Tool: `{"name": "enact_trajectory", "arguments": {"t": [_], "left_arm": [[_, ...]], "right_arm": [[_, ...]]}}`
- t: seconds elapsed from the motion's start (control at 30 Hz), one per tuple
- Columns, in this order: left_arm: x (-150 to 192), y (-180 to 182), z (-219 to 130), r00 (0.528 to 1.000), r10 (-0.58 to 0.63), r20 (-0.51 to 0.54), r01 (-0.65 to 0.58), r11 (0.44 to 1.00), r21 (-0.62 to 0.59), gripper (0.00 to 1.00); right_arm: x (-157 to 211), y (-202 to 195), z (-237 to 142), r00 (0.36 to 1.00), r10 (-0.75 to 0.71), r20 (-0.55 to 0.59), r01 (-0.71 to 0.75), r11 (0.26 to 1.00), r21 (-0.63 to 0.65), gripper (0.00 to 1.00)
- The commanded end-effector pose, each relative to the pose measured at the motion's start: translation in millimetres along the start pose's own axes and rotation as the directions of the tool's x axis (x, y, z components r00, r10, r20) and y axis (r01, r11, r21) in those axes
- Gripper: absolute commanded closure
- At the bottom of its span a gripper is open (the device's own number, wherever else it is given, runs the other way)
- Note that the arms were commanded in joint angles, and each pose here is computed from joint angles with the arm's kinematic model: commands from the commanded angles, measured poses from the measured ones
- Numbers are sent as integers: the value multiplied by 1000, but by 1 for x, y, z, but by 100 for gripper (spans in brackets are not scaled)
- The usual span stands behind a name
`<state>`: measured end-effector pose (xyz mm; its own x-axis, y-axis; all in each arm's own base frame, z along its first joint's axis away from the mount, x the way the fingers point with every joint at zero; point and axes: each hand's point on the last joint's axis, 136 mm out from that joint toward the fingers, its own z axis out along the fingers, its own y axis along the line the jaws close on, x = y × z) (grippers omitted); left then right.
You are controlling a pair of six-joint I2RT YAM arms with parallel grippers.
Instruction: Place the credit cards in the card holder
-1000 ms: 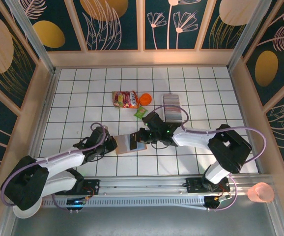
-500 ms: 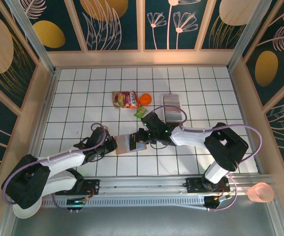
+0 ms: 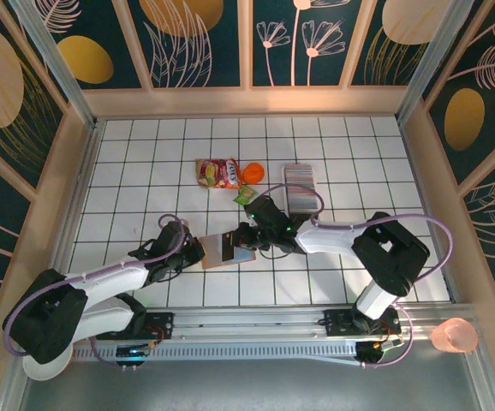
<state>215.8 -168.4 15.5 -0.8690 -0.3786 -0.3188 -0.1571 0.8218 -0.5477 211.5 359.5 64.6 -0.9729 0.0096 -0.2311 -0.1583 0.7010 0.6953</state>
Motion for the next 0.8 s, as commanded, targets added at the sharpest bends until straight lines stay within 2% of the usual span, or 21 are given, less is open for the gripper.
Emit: {"name": "enact_trajectory", "arguments": {"t": [0.0, 0.07, 0.27, 0.77], "left_arm": [[3, 7, 2, 1000, -7, -5, 7, 1000, -21, 100], [3, 7, 1, 1000, -7, -4, 7, 1000, -19, 100], [1, 6, 0, 1000, 4, 2, -4, 1000, -23, 100], [1, 5, 1, 1000, 3, -2, -3, 1000, -20, 100]], "right_arm": [[-3, 2, 2, 1000, -4, 6, 4, 1000, 12, 100], [-7, 1, -4, 1000, -14, 23, 13, 1000, 26, 100], [-7, 14, -14, 1000, -16, 24, 18, 998, -57, 100], [-7, -13, -6, 1000, -3, 29, 3, 1000, 19, 100]]}}
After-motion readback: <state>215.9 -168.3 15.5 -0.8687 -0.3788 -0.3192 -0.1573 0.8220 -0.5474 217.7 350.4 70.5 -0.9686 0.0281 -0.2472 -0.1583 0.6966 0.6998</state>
